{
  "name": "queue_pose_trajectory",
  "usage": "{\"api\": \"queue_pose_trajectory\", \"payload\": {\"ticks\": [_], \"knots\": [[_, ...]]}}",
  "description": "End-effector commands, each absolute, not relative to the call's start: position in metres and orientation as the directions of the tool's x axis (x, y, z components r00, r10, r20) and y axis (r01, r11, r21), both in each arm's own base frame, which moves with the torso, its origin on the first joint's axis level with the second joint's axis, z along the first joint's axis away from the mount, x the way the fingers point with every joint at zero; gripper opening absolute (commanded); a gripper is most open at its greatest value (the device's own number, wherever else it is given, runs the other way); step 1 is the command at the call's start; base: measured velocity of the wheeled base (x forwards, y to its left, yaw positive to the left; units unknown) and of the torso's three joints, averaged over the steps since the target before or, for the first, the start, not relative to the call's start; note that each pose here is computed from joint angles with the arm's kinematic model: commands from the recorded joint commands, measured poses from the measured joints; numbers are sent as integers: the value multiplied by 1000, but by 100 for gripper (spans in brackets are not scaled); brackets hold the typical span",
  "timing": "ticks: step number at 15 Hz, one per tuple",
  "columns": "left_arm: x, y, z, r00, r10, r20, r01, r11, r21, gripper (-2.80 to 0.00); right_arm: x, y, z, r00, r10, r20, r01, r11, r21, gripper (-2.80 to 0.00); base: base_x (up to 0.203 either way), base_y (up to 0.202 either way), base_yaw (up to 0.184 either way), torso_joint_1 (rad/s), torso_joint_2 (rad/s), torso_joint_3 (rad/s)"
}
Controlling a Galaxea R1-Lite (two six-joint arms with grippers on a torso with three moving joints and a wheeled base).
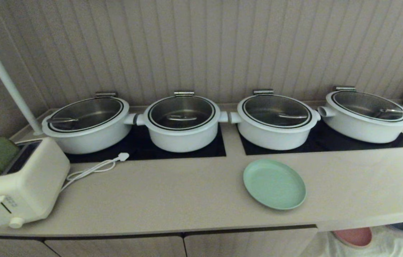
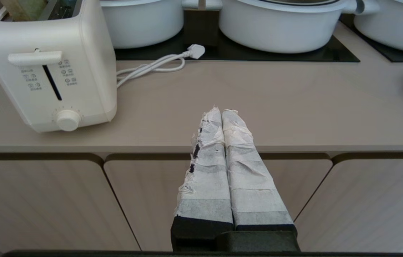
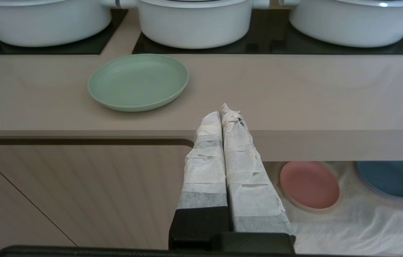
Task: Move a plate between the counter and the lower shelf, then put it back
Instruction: Pick up the plate
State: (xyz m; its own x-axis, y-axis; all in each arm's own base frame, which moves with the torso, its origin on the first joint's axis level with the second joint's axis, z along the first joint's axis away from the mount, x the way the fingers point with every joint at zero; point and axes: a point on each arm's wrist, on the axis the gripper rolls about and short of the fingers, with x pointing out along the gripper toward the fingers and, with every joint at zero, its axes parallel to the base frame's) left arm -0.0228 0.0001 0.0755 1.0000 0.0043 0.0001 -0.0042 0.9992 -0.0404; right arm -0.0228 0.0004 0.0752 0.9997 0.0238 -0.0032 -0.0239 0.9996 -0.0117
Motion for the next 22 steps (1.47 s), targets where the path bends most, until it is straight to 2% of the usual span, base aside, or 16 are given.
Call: {"api": "queue_pose_trajectory", "payload": {"ticks": [1,22], "knots": [[-23,0,76,1000,5,1,-5,999,-41,-280,-23,0,75,1000,25,-3,-25,1000,-12,-280,0,0,0,0,0,0],[-23,0,76,1000,4,1,-4,999,-41,-280,-23,0,75,1000,26,-3,-26,1000,-12,-280,0,0,0,0,0,0]]}}
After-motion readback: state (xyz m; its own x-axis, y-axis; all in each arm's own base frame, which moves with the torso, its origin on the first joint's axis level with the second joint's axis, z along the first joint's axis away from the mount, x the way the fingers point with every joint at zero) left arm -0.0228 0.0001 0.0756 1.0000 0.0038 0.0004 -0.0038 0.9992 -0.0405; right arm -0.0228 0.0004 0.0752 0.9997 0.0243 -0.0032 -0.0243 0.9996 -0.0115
